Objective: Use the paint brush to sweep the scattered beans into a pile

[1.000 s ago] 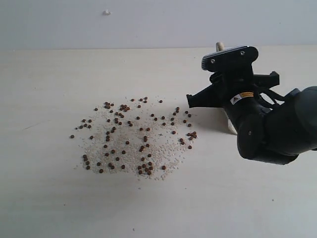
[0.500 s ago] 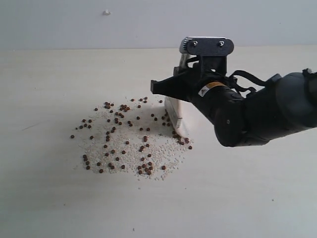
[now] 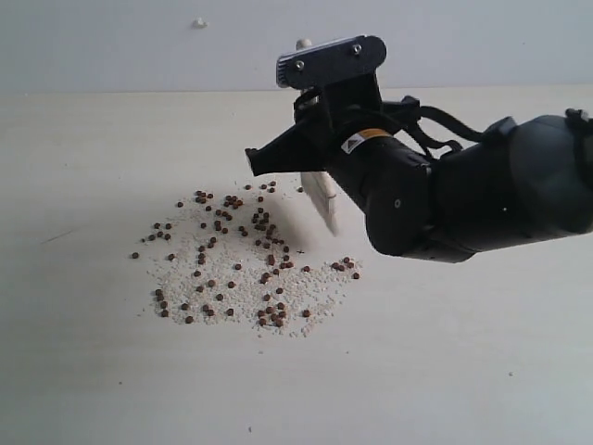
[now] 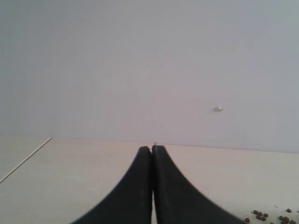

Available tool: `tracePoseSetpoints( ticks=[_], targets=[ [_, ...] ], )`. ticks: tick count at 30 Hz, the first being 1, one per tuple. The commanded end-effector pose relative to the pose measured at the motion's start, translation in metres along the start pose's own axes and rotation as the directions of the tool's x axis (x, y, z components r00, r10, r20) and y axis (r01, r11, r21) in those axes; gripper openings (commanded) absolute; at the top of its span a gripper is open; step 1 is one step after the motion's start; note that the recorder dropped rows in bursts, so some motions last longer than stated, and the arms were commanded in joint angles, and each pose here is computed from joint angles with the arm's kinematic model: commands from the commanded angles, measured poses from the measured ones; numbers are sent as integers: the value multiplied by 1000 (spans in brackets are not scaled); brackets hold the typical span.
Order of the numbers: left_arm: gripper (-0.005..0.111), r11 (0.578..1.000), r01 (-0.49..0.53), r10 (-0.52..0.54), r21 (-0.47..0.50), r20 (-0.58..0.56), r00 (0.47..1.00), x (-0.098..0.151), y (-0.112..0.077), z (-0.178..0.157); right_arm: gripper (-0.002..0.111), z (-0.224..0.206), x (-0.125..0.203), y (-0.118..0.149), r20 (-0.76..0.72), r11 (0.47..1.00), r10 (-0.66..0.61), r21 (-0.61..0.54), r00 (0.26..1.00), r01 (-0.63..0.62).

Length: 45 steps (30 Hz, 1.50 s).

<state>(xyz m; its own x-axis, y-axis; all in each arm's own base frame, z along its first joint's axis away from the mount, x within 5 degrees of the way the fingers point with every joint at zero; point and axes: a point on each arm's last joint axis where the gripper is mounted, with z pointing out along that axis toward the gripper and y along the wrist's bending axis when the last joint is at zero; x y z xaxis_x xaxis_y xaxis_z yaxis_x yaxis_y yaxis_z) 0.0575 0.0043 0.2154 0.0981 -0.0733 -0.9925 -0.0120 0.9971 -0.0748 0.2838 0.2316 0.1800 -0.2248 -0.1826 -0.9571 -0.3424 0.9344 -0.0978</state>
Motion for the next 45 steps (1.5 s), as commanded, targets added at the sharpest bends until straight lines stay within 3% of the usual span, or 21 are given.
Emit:
tracePoseSetpoints(
  ticks=[1, 5, 11, 16, 20, 24, 31, 34, 40, 45],
  targets=[
    [0, 1000, 2, -2, 8, 1, 1000, 1, -1, 0, 0, -11, -30, -3, 113, 976, -216, 6, 970, 217],
    [0, 1000, 2, -2, 8, 1, 1000, 1, -1, 0, 0, -6, -39, -15, 206, 919, -383, -20, 901, 395],
    [0, 1000, 2, -2, 8, 1, 1000, 1, -1, 0, 0, 36, -22, -45, 213, 859, -461, -134, 861, 494],
    [0, 1000, 2, -2, 8, 1, 1000, 1, -1, 0, 0, 68, -3, -38, 273, 769, -456, -357, 847, 530],
    [0, 1000, 2, -2, 8, 1, 1000, 1, -1, 0, 0, 89, 2, -29, 298, 728, -461, -411, 835, 549],
    [0, 1000, 2, -2, 8, 1, 1000, 1, -1, 0, 0, 108, 10, -25, 287, 738, -436, -428, 853, 522],
    [0, 1000, 2, -2, 8, 1, 1000, 1, -1, 0, 0, 108, 25, -16, 210, 695, -386, -574, 898, 433],
    [0, 1000, 2, -2, 8, 1, 1000, 1, -1, 0, 0, 100, 28, -10, 184, 616, -405, -669, 895, 416],
    [0, 1000, 2, -2, 8, 1, 1000, 1, -1, 0, 0, 82, 22, -6, 68, 533, -412, -791, 909, 300],
    [0, 1000, 2, -2, 8, 1, 1000, 1, -1, 0, 0, 61, 8, -2, 56, 419, -405, -876, 913, 240]
  ],
)
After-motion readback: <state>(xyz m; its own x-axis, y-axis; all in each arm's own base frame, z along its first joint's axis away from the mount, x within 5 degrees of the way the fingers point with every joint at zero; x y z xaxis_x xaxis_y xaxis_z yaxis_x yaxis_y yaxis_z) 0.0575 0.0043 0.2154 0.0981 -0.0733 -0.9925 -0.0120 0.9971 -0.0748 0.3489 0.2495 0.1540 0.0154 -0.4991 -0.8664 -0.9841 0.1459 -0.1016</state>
